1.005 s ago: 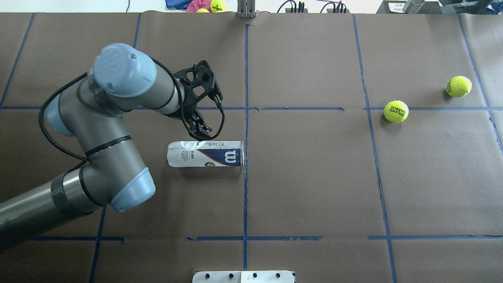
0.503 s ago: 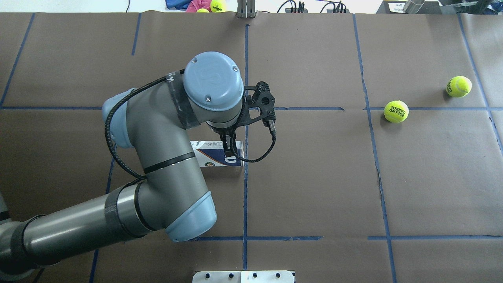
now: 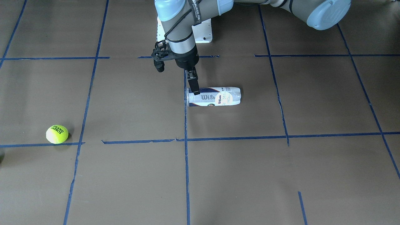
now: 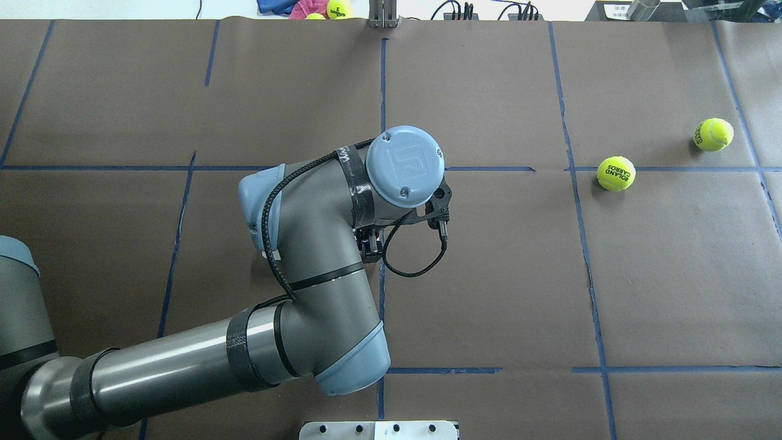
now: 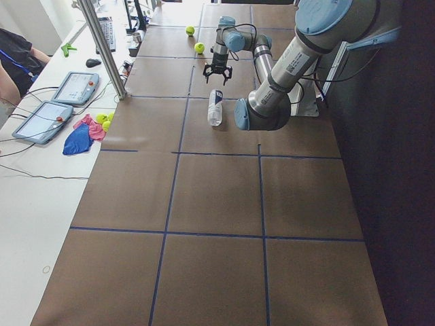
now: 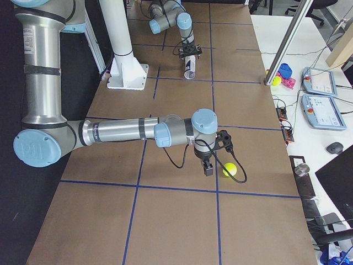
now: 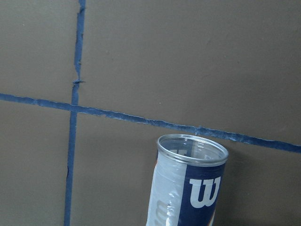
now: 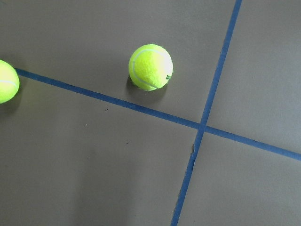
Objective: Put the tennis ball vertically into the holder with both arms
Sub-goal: 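Rotate the held tube upright with the left gripper, open end up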
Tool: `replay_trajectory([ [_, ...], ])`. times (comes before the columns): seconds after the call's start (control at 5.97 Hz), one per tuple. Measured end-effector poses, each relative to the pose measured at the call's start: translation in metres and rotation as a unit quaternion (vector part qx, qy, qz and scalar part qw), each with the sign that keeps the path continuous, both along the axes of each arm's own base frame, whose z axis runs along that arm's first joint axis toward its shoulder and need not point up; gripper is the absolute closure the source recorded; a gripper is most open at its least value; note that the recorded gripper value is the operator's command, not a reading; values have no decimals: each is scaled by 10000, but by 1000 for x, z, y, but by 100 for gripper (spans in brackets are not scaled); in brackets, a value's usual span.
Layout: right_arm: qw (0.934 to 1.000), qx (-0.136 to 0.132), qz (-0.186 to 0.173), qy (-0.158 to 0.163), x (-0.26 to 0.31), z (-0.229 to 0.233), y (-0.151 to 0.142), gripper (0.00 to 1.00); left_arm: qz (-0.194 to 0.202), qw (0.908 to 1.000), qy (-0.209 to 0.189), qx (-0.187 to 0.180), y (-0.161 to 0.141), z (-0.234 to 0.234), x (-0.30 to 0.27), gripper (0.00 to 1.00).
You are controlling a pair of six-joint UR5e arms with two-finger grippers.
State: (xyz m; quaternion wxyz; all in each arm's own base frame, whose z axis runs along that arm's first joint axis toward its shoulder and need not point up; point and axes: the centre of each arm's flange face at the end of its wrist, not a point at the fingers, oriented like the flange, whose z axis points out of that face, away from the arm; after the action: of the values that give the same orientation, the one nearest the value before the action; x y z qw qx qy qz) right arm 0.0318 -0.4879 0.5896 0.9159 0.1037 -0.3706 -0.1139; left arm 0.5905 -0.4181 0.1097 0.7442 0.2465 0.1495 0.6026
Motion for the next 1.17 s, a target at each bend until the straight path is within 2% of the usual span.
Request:
replay_trajectory([
  [0.5,10000,-3,-6,2,-1,0,0,0,54,9995,-302,-37,0,28,31,0],
  [1.17,10000,-9,-9,8,-1,1,0,0,135,9994,-319,-49,1,58,66,0],
])
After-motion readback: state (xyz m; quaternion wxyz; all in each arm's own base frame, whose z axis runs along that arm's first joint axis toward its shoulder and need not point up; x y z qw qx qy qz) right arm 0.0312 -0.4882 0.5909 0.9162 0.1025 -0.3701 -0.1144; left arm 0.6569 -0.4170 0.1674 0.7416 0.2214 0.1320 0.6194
